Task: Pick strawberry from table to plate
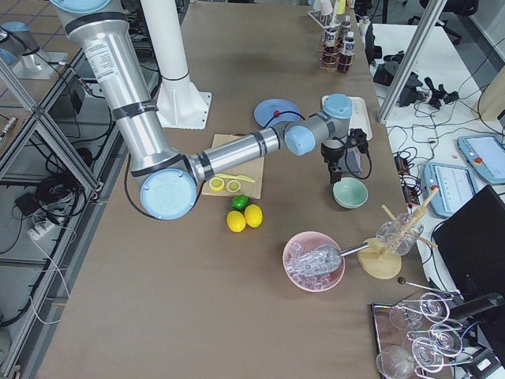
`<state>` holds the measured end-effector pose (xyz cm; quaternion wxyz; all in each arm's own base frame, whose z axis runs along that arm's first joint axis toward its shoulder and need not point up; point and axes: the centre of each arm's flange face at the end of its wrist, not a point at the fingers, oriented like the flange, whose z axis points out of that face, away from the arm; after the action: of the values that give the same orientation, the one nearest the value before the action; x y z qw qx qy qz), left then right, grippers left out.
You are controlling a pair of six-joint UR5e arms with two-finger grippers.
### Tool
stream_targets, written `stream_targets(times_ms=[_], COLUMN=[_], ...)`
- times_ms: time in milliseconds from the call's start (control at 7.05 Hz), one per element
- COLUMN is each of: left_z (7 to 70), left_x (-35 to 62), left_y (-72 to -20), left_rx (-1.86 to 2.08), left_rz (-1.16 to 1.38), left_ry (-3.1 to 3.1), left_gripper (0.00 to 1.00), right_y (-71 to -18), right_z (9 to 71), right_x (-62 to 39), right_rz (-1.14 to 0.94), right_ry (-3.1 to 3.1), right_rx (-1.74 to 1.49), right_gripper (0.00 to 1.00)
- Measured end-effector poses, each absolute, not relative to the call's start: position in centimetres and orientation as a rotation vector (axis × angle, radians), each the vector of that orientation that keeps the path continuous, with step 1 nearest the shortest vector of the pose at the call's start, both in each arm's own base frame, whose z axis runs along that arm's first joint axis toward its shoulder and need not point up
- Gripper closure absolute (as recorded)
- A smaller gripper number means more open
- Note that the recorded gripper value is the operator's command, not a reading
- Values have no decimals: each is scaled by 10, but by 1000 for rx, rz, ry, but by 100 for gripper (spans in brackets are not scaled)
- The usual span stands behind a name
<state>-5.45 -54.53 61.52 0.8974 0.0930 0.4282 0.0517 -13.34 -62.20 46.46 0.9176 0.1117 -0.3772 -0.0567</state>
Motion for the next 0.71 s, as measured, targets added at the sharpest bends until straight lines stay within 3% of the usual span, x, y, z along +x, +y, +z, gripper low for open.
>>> stream_targets(times_ms=[284, 709], left_z=[638, 645], left_x=[-67, -68], left_y=[-533, -532], left_rx=[168, 81], left_rz=[73, 40], left_ry=[819, 752], left_gripper=[2, 2], right_y=[-579, -499], right_z=[556, 654], right_x=[-34, 54], right_rz=[-186, -101], right_ry=[-727, -709], right_rx=[232, 159], right_gripper=[0, 0])
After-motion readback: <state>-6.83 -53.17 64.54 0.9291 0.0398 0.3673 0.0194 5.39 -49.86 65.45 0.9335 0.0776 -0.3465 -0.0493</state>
